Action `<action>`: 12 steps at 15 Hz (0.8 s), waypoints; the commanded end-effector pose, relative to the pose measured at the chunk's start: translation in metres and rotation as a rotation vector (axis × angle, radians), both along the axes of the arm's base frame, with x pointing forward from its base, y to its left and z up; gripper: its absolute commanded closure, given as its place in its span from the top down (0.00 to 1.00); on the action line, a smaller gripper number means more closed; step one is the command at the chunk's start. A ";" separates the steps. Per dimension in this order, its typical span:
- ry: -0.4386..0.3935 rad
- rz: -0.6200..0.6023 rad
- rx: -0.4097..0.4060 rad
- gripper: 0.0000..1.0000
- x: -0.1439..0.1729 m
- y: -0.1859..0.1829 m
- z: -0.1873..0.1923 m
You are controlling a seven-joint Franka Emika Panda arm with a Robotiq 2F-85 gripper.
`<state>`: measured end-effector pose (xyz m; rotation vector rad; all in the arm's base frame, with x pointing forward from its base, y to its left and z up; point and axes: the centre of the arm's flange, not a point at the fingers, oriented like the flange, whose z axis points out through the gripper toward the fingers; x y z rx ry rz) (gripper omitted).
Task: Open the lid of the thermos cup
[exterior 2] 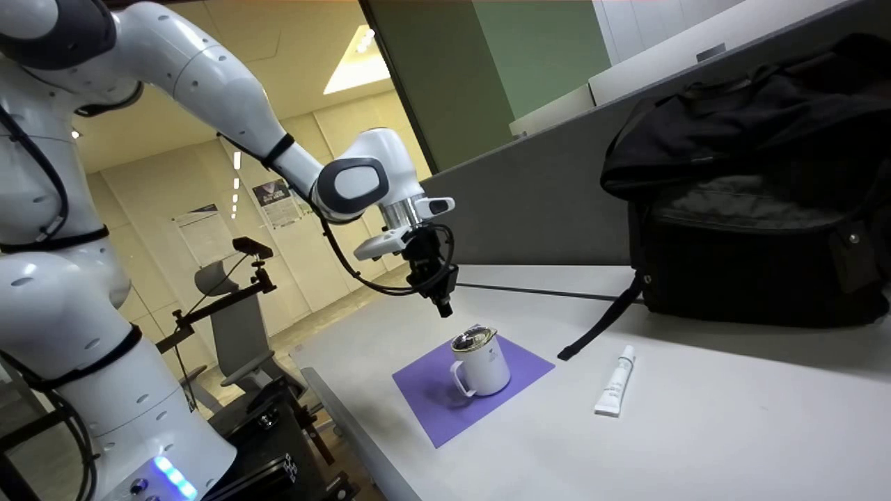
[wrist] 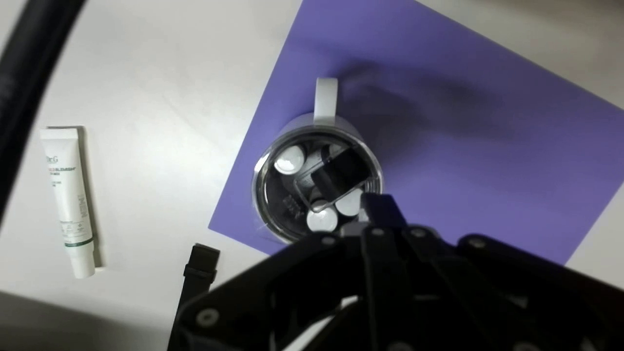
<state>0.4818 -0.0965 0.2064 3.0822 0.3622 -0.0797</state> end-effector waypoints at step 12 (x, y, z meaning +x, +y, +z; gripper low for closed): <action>-0.052 -0.059 -0.075 0.00 0.005 -0.013 -0.042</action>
